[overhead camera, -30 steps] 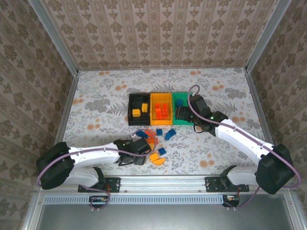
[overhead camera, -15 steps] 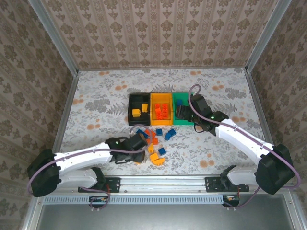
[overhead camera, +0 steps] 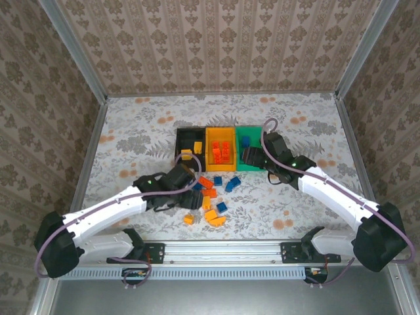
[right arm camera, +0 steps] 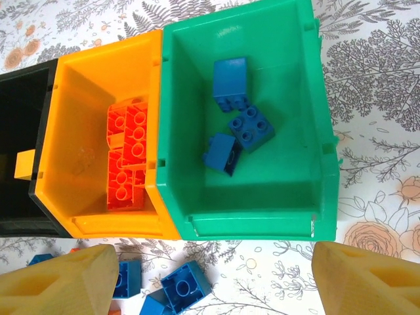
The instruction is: Sort the legos into containers by color
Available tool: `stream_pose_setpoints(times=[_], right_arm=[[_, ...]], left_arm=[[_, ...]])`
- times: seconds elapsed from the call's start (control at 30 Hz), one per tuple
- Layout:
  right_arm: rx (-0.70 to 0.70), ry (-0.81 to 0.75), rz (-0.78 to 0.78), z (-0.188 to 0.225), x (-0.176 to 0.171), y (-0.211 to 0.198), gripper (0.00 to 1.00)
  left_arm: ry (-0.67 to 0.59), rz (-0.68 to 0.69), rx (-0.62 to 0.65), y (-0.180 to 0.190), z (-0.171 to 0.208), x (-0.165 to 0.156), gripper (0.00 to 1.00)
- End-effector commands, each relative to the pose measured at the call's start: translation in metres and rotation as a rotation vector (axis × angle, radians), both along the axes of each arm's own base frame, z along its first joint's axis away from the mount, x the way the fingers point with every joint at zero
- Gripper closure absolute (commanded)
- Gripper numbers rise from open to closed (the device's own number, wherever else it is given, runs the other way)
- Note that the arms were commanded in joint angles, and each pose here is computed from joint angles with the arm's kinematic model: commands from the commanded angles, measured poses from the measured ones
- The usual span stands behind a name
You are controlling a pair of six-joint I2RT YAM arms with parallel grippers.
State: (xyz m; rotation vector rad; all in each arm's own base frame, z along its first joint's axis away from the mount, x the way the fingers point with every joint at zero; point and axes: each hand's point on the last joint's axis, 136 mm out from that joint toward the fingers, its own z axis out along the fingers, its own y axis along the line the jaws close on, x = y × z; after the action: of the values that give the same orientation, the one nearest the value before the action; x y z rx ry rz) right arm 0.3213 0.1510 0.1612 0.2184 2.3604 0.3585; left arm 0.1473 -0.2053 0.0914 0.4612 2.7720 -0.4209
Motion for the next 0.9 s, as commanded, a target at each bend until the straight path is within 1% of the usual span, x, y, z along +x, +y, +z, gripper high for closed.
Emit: stream_pose_setpoints(times=[0.0,0.13,0.37,0.5,0.67,0.87], right_arm=[[-0.009,0.016,-0.03,-0.006,-0.005,-0.009,0.21],[-0.015,0.02,-0.029,-0.008,-0.006,-0.01,0.21],[-0.013,0.011,-0.034,-0.005,-0.008,-0.013,0.21],[-0.015,0.009,-0.039,-0.005,-0.01,-0.016,0.21],[-0.015,0.006,-0.049,-0.004,-0.01,-0.02,0.21],[-0.011,0.006,-0.05,-0.004,-0.009,-0.02,0.21]], left_arm=[[0.13,-0.021,0.029,0.009,-0.03,-0.037,0.24],[0.162,-0.002,0.015,0.006,-0.055,-0.047,0.24],[0.149,-0.008,0.051,0.0,-0.074,-0.038,0.27],[0.144,-0.026,0.072,-0.004,-0.077,-0.034,0.34],[0.144,-0.033,0.077,-0.004,-0.076,-0.034,0.47],[0.128,-0.025,0.081,0.0,-0.071,-0.033,0.58]])
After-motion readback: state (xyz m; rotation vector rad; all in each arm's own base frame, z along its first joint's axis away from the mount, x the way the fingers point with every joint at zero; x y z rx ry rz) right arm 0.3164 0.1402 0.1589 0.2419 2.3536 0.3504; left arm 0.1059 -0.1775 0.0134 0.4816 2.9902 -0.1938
